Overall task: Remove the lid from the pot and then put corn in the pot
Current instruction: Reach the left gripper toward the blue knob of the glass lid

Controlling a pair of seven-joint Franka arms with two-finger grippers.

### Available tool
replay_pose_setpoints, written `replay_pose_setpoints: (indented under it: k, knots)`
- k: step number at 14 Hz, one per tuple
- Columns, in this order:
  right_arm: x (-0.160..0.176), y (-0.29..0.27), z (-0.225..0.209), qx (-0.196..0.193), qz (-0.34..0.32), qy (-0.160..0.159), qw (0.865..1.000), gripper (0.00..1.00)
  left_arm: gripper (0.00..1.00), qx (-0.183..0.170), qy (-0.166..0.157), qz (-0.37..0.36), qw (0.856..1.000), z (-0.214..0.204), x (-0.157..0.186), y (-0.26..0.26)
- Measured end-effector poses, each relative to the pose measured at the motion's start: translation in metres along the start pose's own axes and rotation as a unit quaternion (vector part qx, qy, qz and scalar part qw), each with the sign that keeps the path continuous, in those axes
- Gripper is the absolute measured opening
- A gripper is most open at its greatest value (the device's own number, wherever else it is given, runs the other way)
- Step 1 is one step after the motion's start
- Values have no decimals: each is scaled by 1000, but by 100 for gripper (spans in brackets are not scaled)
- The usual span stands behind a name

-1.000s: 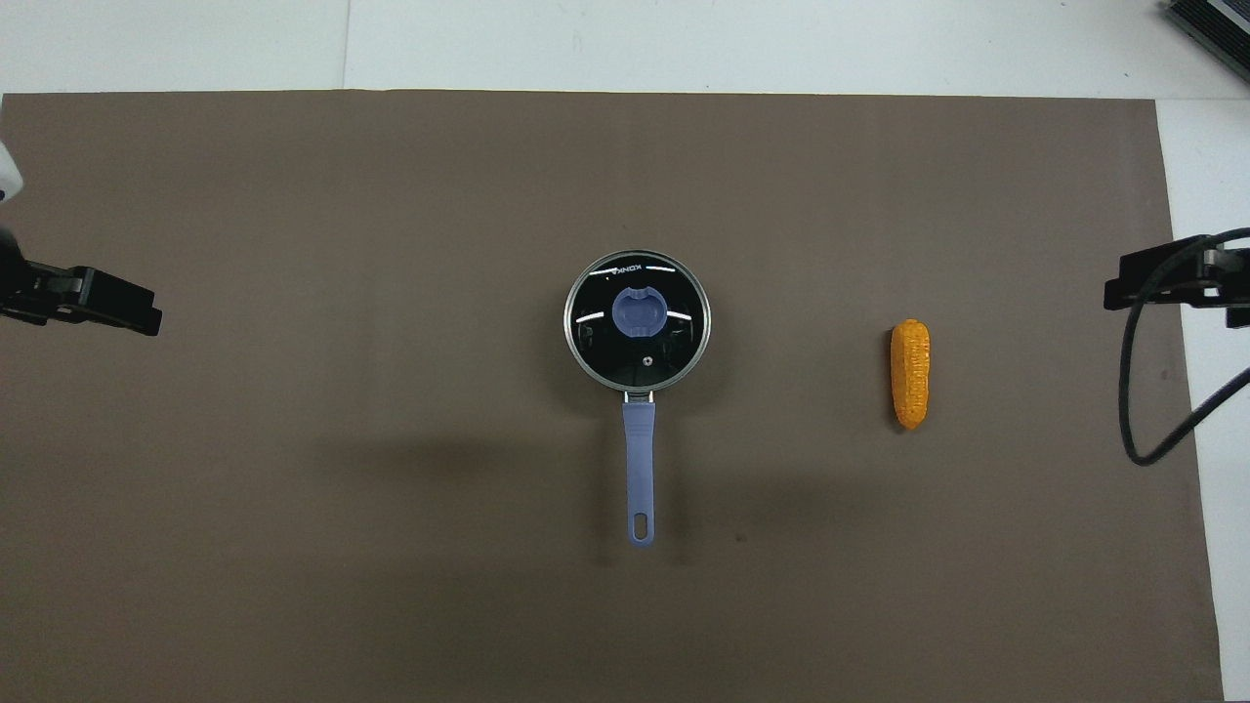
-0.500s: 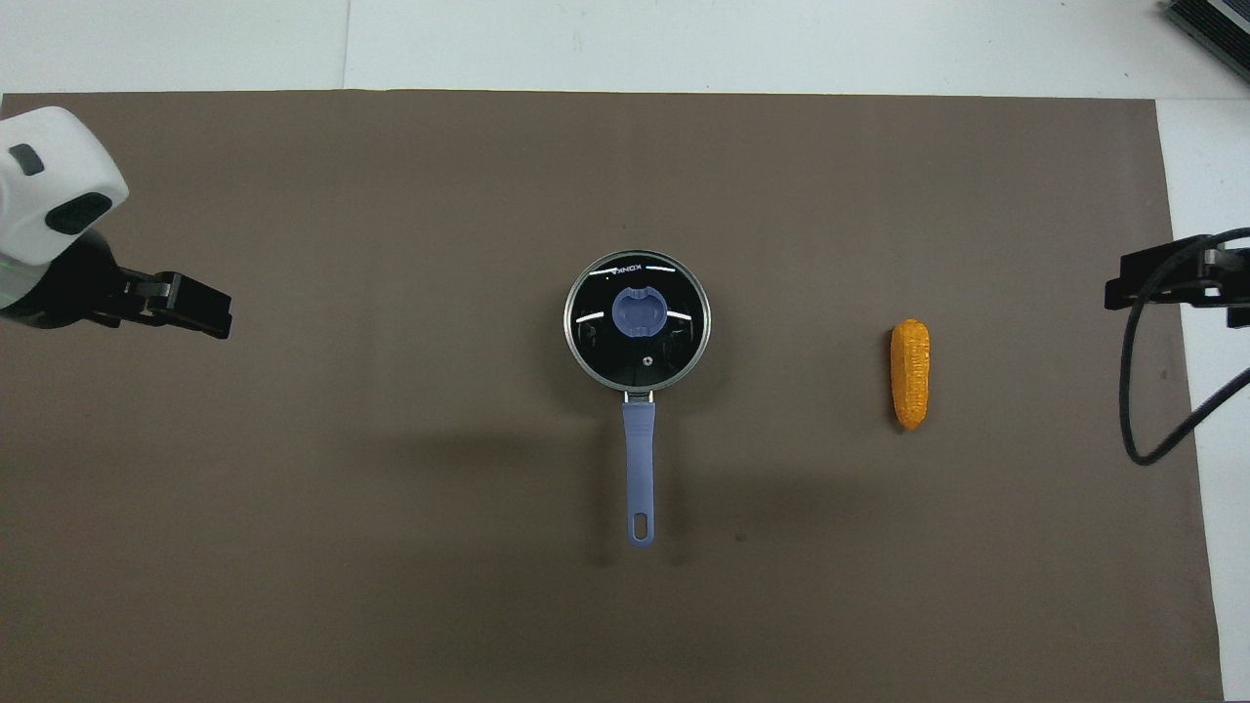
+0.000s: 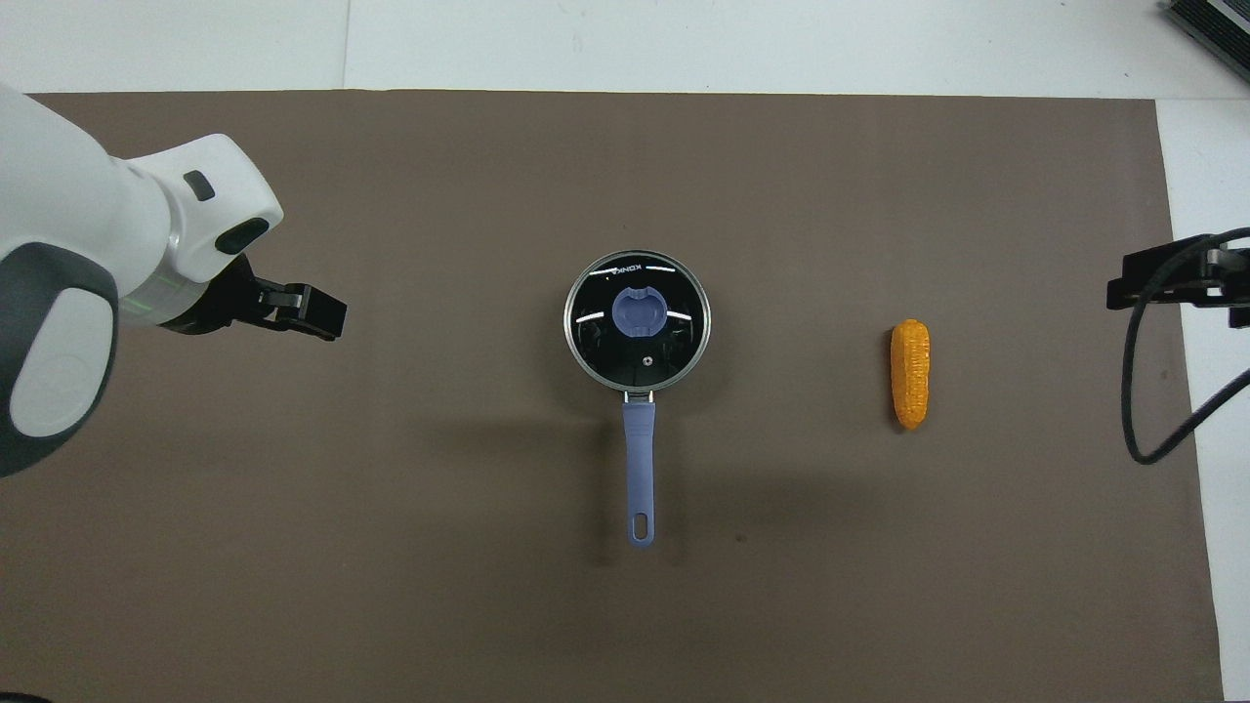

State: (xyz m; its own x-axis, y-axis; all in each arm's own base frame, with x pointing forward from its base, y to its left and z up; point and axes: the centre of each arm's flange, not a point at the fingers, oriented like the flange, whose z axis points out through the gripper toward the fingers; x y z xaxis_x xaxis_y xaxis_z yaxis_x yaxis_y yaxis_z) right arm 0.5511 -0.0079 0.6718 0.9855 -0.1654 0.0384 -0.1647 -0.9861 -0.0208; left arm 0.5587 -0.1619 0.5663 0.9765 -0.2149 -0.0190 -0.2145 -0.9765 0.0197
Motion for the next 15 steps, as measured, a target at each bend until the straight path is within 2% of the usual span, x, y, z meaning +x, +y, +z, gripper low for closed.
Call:
replay_pose_setpoints:
  k: [7,11,15]
  knots:
    - [0,0,0,0,0,0,1000,100,100,-7,11,14,1000,37,16,86]
    - [0,0,0,0,0,0,1000,100,100,-8,-4,2,1000,76,26,133]
    - [0,0,2,0,0,-1,1000,100,100,-9,6,-21,1000,101,36,181]
